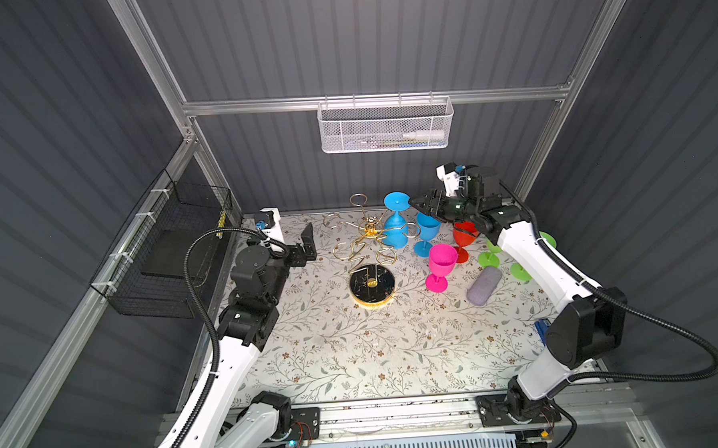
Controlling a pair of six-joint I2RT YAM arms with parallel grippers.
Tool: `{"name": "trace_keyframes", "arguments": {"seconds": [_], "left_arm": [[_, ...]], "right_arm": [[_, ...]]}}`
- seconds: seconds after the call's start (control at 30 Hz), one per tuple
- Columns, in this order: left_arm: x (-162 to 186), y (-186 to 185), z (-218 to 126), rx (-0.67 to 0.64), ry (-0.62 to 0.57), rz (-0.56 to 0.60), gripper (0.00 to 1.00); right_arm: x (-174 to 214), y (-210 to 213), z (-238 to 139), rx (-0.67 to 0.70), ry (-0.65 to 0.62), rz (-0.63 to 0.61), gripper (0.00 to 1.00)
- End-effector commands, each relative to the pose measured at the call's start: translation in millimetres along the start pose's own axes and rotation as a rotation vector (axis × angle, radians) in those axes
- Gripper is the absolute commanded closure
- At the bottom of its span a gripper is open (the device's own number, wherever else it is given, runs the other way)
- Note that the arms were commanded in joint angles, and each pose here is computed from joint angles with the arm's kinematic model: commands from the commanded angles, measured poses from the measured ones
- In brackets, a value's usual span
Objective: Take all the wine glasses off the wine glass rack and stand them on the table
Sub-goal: 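Open and raise the right gripper, moving it toward the rack, then grasp the blue glass foot on the rack with the right gripper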
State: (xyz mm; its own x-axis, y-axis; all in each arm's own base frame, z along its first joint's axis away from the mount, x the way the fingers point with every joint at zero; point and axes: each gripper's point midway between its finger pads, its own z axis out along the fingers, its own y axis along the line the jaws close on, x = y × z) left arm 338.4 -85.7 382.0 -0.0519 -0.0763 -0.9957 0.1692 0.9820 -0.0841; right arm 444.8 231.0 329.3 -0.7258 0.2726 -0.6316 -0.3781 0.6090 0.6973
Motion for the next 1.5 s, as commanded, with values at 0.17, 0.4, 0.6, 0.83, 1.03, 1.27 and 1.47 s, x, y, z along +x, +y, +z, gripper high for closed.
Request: {"name": "trace_keyframes", "arguments": {"seconds": [0.17, 0.4, 0.6, 0.83, 1.03, 1.27, 1.47], "left_arm": [[-7, -1, -4, 0.013, -0.010, -0.005, 0.00], [-8, -2, -4, 0.016, -0.012, 0.000, 0.00], [-7, -3, -5, 0.026, -0.008, 0.001, 0.00], [-7, -4, -5, 0.028, -0.010, 0.001, 0.00], [-7, -4, -5, 0.031, -0.009, 0.001, 0.00], [-7, -4, -6, 0.034, -0.011, -0.003, 0.00], [-9, -5, -8, 0.036, -0.015, -0.006, 0.00]], "right_arm": [[-7, 17, 12, -0.073, 0.011, -0.001, 0.51], [-5, 16, 18, -0.092, 0.024, 0.015, 0.67], [-5, 18, 20, -0.108, 0.028, 0.027, 0.78], [-7, 26, 17, -0.138, 0.025, 0.038, 0.88], [-7, 32, 15, -0.171, 0.026, 0.054, 0.97], [-10, 47, 8, -0.235, 0.021, 0.072, 1.00], [-11, 56, 7, -0.293, 0.027, 0.105, 1.00]]}}
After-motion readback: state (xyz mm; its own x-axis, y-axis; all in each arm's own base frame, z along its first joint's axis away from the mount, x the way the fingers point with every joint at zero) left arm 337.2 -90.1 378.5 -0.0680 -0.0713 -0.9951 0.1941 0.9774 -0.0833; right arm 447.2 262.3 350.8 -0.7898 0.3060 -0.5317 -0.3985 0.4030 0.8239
